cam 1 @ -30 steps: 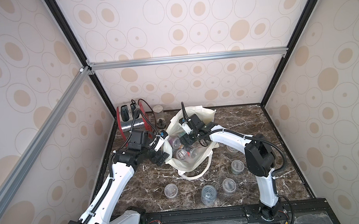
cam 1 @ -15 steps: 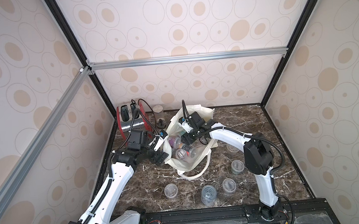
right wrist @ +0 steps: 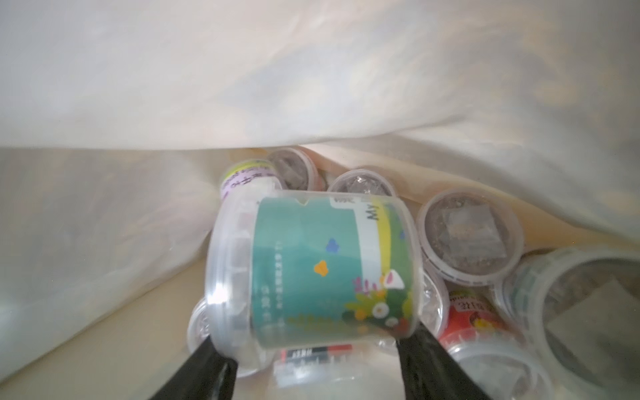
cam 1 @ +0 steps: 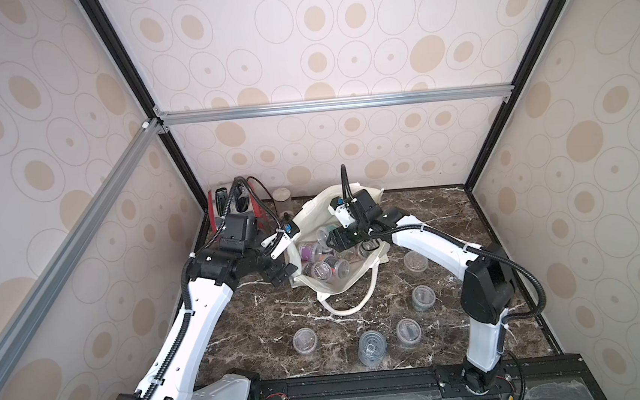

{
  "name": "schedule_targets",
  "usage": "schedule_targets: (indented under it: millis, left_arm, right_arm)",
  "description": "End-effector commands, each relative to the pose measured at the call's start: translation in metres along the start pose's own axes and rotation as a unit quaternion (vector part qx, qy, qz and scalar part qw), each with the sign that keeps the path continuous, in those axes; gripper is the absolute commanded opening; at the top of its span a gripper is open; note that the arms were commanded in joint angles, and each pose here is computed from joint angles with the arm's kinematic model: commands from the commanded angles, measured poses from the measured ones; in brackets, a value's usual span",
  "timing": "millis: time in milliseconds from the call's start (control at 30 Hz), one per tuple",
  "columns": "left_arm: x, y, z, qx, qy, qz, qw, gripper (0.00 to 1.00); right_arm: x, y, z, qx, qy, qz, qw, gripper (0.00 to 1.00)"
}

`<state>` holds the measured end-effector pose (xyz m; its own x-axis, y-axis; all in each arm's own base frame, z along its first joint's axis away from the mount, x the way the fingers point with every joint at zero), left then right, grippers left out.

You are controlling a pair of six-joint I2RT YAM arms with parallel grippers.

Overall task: Take out the seed jars from the canvas bag
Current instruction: Pick up the seed jar from the canvas bag, then place the seed jar at the center of the board.

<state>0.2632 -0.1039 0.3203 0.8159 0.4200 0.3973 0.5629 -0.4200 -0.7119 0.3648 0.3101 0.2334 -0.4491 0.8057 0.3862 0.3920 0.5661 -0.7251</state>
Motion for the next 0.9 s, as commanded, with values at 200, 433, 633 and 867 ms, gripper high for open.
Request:
schedule_targets:
  millis: [200,433,633,867]
  left_arm:
    - [0.000,-0.048,-0.072,-0.185,0.065,0.069,0.978,0.98]
    - [0.029,-0.047,-0.101,-0.246,0.052,0.038,0.967,0.98]
    - [0.026,-0.026,-0.101,-0.255,0.117,0.065,0.958,0.98]
    - [0.015,-0.003,-0.090,-0.234,0.202,0.098,0.946,0.98]
  right_arm:
    - [0.039,-0.082,-0.009,0.001,0.067,-0.095,0.993,0.63]
    - [0.062,-0.110,-0.001,0.022,0.156,-0.180,0.971,0.63]
    - [0.071,-0.113,0.013,0.076,0.227,-0.223,0.945,0.63]
    - [0.078,-0.108,0.015,0.085,0.263,-0.253,0.927,0.63]
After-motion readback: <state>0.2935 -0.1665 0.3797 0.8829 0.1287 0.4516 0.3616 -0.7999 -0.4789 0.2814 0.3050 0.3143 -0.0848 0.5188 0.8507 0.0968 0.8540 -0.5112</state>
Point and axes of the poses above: each gripper's point midway between its finger pads, its own y axis out along the fingers, its own x axis along the line the jaws close on, z = x × y, the point moved 5 cm from there along -y, back along the fingers, and after that the axes turned 11 degrees about y, right-handed, at the moved point
